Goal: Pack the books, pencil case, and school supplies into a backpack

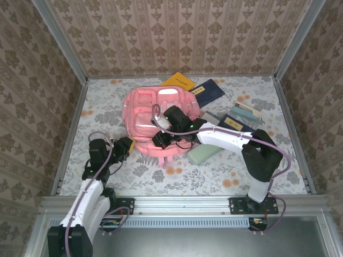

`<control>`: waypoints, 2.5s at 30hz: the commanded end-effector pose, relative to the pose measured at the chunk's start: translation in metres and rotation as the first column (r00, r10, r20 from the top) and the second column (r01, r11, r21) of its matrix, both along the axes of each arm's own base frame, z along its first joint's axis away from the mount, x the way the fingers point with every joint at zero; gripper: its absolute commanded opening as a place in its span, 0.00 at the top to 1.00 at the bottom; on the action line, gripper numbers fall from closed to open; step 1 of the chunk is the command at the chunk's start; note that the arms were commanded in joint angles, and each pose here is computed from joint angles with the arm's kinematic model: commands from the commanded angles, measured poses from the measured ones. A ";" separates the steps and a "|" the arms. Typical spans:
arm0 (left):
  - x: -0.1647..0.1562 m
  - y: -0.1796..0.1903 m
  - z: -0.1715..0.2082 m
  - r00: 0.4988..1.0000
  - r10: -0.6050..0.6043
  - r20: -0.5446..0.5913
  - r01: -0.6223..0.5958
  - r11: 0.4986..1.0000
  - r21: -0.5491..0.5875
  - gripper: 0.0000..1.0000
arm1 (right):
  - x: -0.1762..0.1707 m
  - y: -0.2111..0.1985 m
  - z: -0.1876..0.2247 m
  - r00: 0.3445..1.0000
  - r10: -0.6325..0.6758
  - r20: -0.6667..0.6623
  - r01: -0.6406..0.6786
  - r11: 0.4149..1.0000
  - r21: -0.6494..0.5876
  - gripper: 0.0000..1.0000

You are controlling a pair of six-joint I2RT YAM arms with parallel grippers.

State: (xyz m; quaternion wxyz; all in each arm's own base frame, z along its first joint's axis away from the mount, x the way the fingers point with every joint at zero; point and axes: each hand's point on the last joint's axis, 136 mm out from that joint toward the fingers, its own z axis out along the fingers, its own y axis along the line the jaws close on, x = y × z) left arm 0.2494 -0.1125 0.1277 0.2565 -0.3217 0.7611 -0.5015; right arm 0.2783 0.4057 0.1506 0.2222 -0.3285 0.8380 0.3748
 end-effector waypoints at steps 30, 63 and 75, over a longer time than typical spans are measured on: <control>0.039 0.005 0.002 0.999 0.033 0.009 -0.033 0.997 0.069 0.76 | 0.000 0.015 0.027 0.999 0.014 0.038 -0.016 0.997 0.071 0.97; 0.065 0.068 0.001 0.981 0.192 0.000 -0.182 0.931 0.318 1.00 | -0.009 0.002 0.032 0.998 0.009 0.061 -0.012 0.998 0.054 1.00; 0.141 0.110 0.006 0.963 0.267 0.047 -0.264 0.886 0.382 1.00 | -0.031 -0.009 0.055 0.992 0.090 0.093 -0.097 0.993 0.071 1.00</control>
